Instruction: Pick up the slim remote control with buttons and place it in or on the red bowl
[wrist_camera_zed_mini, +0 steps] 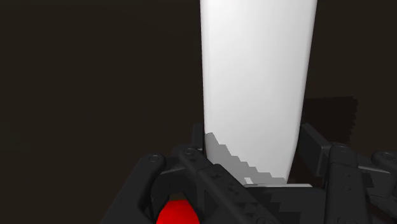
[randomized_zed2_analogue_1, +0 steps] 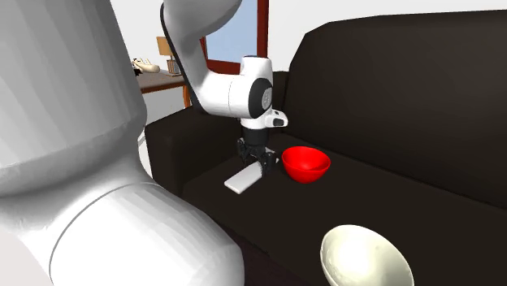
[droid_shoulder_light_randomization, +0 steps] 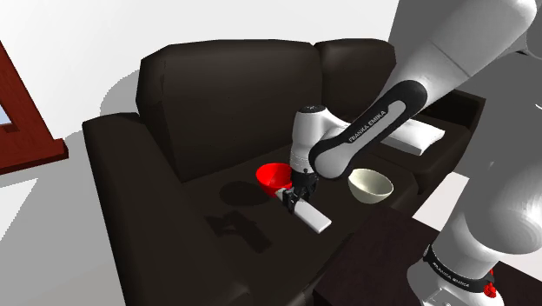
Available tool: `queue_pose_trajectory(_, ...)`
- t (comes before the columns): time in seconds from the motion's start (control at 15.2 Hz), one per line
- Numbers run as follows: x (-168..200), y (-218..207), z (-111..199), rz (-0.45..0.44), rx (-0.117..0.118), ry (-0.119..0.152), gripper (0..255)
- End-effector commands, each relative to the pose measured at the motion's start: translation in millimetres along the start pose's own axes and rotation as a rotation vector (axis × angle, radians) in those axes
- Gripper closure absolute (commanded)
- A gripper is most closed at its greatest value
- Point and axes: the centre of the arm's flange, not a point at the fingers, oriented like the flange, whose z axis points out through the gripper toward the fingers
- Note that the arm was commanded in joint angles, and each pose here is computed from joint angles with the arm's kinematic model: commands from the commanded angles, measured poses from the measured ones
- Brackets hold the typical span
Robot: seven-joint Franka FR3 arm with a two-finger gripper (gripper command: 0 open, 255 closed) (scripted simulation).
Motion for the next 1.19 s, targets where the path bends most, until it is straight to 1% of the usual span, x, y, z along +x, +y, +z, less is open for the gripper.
queue_pose_trajectory(0.0,0.5,-0.3,-10.9,0.000,0.000,0.000,255)
queue_pose_trajectory(0.73,0.6,-0.2,-68.9,0.000,0.000,0.000,255)
queue_pose_trajectory(1.12,75.1,26.6,-69.7,0.000,0.000,0.000,255)
